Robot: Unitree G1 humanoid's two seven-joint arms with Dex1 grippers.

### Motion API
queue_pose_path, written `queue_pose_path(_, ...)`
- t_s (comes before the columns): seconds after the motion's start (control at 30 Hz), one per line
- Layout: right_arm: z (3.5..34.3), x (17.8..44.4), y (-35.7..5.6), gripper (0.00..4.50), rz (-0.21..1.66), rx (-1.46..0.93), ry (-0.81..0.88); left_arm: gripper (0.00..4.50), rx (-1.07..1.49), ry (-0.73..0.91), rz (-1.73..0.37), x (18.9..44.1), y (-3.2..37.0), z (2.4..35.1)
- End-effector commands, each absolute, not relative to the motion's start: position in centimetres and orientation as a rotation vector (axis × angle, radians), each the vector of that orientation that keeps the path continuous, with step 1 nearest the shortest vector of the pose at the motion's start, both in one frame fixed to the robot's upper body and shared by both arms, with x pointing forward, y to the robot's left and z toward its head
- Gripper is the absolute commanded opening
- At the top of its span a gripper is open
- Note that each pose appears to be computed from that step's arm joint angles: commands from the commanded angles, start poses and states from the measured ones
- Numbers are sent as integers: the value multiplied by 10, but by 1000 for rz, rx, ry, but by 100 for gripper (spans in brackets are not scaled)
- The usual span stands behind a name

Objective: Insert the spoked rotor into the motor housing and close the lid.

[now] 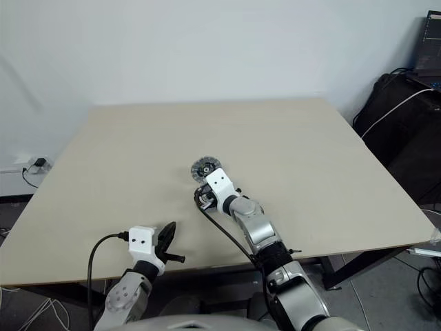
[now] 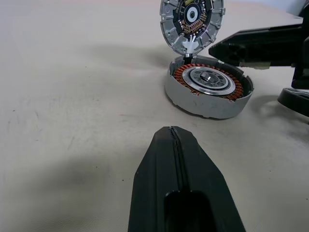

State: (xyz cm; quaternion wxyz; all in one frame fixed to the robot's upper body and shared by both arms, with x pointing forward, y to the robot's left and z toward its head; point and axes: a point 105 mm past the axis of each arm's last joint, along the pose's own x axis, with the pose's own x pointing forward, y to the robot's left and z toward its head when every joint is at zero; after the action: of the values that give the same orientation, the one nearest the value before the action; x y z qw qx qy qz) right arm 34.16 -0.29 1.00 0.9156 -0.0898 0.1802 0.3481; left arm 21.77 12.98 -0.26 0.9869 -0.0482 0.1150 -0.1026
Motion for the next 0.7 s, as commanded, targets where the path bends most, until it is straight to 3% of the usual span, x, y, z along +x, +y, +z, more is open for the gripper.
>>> queue_pose_path(0.03, 24, 351, 3, 2, 703, -204, 309, 0, -99, 195, -209, 221, 129, 6)
queue_pose_path(0.7, 10, 344, 7, 2, 754, -241, 362, 0, -101, 193, -196, 221, 131, 6)
